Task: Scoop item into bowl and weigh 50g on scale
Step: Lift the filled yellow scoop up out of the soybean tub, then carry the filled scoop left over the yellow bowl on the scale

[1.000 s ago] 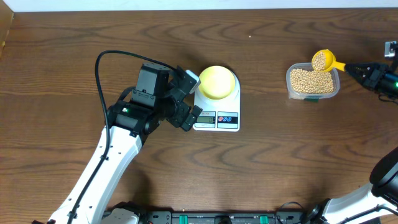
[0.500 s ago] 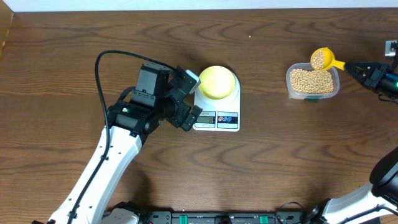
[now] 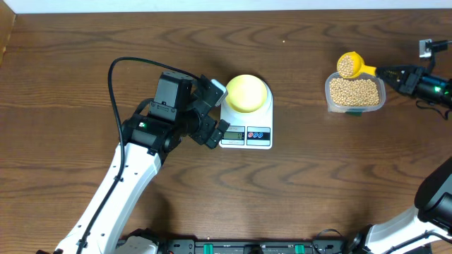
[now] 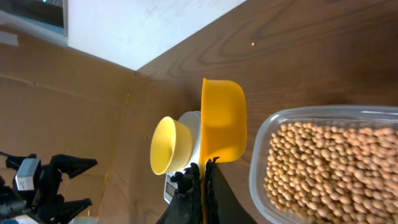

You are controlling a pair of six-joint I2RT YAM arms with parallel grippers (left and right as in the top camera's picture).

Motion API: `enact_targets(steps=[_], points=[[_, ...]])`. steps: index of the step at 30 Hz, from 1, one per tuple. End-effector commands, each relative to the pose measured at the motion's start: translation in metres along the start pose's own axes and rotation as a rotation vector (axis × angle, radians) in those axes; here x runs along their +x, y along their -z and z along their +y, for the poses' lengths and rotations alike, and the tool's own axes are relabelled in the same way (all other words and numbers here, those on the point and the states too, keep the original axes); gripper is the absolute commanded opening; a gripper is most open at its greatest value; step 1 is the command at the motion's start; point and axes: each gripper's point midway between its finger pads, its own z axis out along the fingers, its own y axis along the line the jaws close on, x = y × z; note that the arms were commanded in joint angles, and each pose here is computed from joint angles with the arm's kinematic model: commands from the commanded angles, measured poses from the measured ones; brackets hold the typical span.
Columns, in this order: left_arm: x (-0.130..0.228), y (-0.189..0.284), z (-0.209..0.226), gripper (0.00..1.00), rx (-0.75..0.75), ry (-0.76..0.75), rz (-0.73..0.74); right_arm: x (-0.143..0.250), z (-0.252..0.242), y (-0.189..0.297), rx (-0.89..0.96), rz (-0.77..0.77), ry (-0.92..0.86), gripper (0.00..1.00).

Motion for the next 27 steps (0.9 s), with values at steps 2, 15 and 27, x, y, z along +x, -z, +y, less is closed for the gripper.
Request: enact_targets(steps=[2,15,27], points=[[0.000,0.002,-0.001,0.99,0.009,0.000,-0.005,0.003,0.011,-0.012,-0.055,0.019,-0.021,0.01],[0.000,0.002,-0.001,0.99,0.009,0.000,-0.005,0.012,0.034,-0.047,-0.104,0.089,-0.012,0.01],[0.000,0.002,-0.001,0.99,0.008,0.000,-0.006,0.028,0.056,-0.075,-0.148,0.164,0.012,0.01]])
